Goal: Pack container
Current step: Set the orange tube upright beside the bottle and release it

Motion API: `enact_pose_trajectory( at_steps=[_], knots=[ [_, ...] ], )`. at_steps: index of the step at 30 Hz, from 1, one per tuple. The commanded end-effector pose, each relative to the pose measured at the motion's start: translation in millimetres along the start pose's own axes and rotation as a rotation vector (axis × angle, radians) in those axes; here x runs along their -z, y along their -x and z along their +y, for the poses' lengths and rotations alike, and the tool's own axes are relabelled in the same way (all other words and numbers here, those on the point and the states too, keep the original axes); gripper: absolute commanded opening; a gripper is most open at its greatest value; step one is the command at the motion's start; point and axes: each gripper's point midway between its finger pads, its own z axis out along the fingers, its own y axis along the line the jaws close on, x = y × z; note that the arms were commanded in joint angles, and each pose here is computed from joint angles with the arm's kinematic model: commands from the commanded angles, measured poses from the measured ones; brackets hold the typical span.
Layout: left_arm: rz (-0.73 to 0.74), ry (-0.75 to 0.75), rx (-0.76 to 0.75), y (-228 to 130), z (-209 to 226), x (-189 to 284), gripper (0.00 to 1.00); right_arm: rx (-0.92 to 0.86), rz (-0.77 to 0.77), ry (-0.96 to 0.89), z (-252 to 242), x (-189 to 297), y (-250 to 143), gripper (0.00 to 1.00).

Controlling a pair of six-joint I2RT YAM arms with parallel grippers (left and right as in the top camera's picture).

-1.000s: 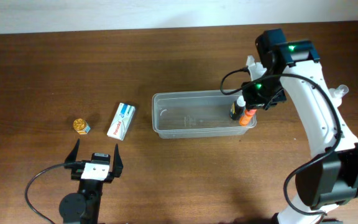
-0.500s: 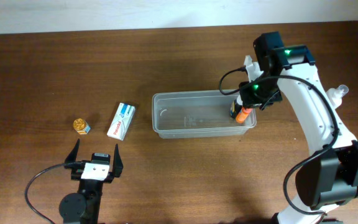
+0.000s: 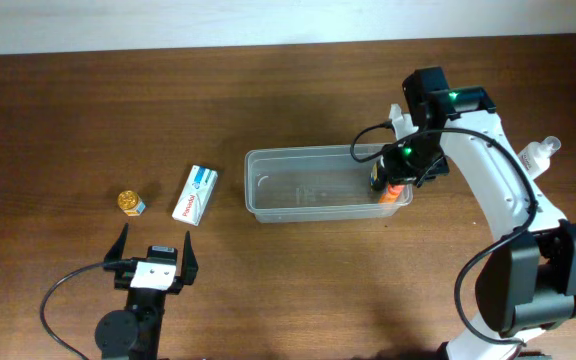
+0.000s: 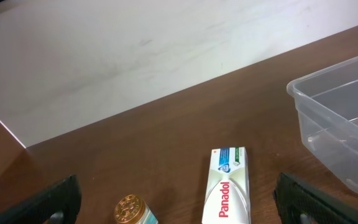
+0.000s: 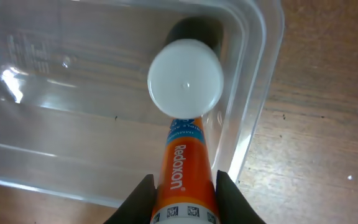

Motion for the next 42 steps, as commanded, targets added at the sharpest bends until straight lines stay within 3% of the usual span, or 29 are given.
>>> enact_pose_trajectory(
  at_steps=[1,7,21,33,42],
  knots=[
    [-0.004,-0.005,-0.011,0.1,-0.9,0.4,0.99,0.002,-0.005,0.006,1.9,0.4,-0.4,0.23],
    [-0.004,-0.005,-0.011,0.1,-0.9,0.4,0.99,0.002,-0.005,0.005,1.8,0.4,-0.4,0.29],
    [-0.004,-0.005,-0.011,0.1,-0.9,0.4,0.99,0.002,-0.004,0.006,1.8,0.2,-0.3,0.30],
    [-0.004,-0.005,-0.011,0.1,-0.9,0.4,0.99,0.010,-0.070,0.005,4.2,21.5,16.9,0.51],
    [-0.004,-0.005,-0.011,0.1,-0.9,0.4,0.99,-0.066,-0.167,-0.094,-19.8,89.5,32.8,0.79]
  ],
)
